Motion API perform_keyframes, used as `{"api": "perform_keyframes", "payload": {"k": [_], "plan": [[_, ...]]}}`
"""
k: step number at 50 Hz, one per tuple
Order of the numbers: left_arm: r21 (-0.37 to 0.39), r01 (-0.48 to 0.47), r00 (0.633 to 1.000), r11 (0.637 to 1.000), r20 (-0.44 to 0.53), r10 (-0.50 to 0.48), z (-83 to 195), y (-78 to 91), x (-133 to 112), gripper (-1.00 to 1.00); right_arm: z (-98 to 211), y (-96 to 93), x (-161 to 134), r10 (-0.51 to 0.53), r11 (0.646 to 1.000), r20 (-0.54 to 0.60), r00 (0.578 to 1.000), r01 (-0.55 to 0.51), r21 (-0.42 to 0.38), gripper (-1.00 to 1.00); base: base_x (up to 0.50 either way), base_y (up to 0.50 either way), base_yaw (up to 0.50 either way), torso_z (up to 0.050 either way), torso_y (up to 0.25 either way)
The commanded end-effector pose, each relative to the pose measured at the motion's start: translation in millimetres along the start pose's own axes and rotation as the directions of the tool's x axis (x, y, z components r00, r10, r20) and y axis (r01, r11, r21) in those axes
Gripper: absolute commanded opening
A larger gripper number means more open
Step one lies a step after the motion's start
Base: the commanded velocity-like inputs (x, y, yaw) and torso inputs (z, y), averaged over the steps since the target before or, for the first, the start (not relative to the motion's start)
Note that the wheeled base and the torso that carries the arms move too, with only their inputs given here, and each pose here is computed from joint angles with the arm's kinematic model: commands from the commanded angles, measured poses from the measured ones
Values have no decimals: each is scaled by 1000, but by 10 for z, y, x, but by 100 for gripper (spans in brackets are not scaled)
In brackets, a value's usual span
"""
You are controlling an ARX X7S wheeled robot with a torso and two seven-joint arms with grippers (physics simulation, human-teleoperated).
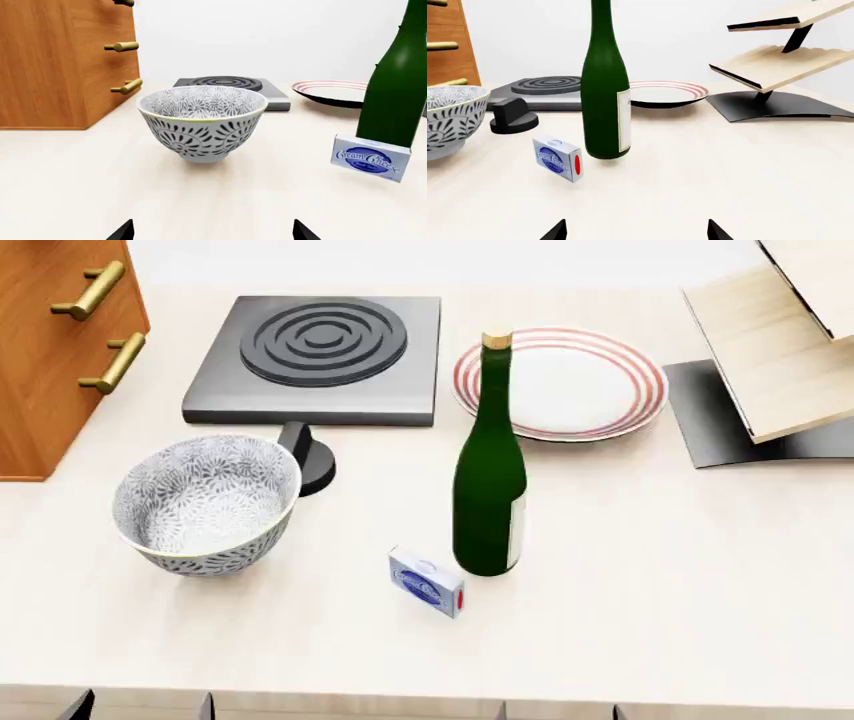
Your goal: Pick up the akita bowl and put it on the plate.
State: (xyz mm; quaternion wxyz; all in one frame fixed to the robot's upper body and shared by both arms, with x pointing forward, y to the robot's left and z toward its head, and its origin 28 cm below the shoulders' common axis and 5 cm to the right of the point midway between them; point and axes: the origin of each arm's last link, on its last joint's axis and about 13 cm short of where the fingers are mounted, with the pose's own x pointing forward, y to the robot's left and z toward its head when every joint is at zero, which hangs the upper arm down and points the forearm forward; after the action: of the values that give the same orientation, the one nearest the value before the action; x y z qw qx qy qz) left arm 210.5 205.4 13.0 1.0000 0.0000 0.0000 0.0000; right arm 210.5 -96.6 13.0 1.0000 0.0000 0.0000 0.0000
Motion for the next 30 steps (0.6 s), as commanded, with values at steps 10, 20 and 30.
{"api": "perform_keyframes", "payload": {"k": [10,20,30], "plan": [[11,-3,1000,1000,9,3,20,-10,-3,100,34,11,-36,-4,1000,8,1000,4,17,100,0,0,0,0,0],[37,-16,997,999,82,13,238,-10,-91,100,177,10,-113,-1,1000,64,998,1,-5,100,0,0,0,0,0],[69,-79,981,994,183,65,524,37,-112,100,411,5,-165,-7,1000,141,990,9,-12,100,0,0,0,0,0]]}}
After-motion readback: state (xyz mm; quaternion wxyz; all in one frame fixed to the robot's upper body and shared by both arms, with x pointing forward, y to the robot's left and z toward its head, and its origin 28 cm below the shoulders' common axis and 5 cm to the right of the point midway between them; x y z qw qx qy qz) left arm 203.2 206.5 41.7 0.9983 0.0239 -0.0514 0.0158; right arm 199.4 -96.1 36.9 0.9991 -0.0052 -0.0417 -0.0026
